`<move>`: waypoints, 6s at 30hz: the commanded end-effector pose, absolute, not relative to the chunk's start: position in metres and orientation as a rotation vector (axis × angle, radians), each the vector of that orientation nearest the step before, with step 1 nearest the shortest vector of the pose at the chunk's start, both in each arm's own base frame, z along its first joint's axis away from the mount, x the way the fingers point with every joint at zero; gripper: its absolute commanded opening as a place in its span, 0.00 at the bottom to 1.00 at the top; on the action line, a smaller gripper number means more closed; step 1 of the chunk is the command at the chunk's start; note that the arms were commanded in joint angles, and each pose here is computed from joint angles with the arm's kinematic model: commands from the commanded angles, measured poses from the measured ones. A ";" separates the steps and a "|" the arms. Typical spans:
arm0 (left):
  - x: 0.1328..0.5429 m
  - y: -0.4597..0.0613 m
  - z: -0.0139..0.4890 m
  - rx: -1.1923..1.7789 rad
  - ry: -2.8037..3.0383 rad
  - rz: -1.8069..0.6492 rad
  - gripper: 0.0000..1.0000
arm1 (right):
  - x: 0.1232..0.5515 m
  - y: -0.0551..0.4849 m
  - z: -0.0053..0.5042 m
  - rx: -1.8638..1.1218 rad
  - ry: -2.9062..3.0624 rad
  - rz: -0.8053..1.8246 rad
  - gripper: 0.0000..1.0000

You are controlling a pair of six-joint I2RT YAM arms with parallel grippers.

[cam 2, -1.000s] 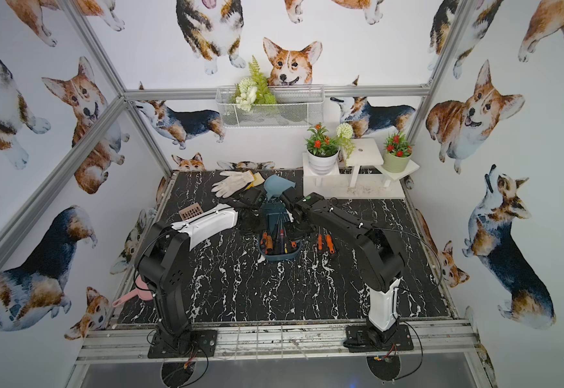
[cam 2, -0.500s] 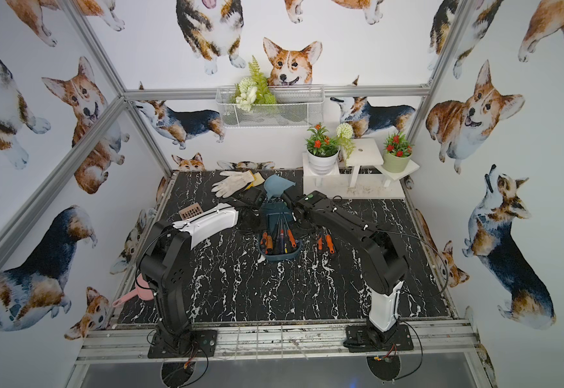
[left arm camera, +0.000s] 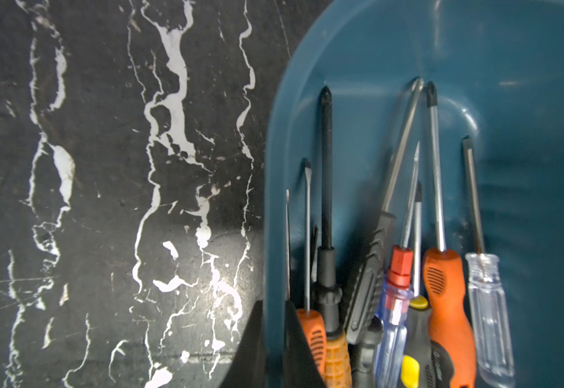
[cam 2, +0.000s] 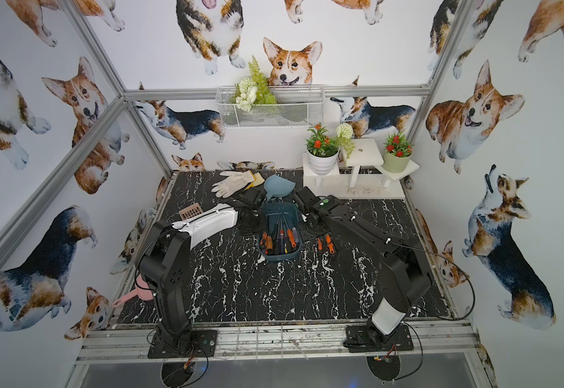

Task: Take out the screwdriver from the storage box
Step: Place the screwdriver at the center of the board, then pick up the screwdriver from the storage box.

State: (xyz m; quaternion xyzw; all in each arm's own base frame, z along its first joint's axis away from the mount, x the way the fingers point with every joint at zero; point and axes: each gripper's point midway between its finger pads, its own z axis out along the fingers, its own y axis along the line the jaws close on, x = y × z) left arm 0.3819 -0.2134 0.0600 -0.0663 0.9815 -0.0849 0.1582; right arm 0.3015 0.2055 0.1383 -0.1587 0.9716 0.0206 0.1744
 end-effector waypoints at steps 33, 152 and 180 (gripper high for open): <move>0.381 -0.210 0.071 -0.200 2.764 -0.260 0.00 | 0.292 0.154 0.048 -0.265 2.955 -0.049 0.00; 0.376 -0.210 0.086 -0.239 2.717 -0.327 0.00 | 0.318 0.268 -0.002 -0.441 3.057 -0.103 0.34; 0.378 -0.208 0.083 -0.244 2.720 -0.307 0.00 | 0.336 0.272 0.054 -0.405 2.892 -0.015 0.06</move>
